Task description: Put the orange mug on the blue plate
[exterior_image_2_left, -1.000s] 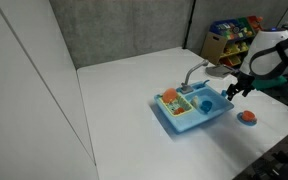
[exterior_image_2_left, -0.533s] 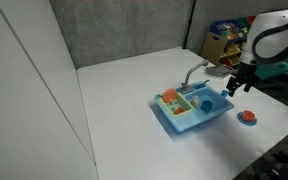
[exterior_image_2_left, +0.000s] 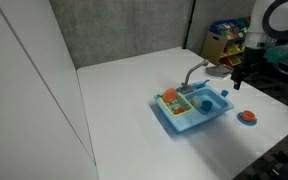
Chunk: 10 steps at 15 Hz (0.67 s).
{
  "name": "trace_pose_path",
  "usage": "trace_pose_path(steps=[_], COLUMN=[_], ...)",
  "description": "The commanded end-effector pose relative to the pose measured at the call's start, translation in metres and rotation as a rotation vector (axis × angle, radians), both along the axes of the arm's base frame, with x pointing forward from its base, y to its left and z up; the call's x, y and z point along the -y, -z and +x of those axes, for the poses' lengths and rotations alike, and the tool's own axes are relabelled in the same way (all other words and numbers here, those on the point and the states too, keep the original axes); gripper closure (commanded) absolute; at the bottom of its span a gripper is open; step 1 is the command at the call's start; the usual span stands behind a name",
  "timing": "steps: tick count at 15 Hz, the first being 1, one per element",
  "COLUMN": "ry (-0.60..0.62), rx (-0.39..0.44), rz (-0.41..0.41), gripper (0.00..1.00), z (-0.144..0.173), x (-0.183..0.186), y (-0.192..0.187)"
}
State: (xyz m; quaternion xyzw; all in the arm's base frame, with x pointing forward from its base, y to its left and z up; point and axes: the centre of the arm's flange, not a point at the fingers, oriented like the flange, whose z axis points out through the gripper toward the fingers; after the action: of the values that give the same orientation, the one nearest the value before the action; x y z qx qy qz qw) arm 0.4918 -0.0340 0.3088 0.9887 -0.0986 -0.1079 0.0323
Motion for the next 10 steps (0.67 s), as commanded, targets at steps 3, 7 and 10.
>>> trace_pose_path(steps=[3,7,10], ry=[-0.008,-0.014,-0.021], rx=[0.031,0.078,0.114], rz=[0.002,-0.017,-0.011], gripper=[0.00,0.00,0.00], z=[-0.021,-0.033,-0.041], x=[-0.018,-0.027,-0.030], y=[-0.073,-0.118,-0.147])
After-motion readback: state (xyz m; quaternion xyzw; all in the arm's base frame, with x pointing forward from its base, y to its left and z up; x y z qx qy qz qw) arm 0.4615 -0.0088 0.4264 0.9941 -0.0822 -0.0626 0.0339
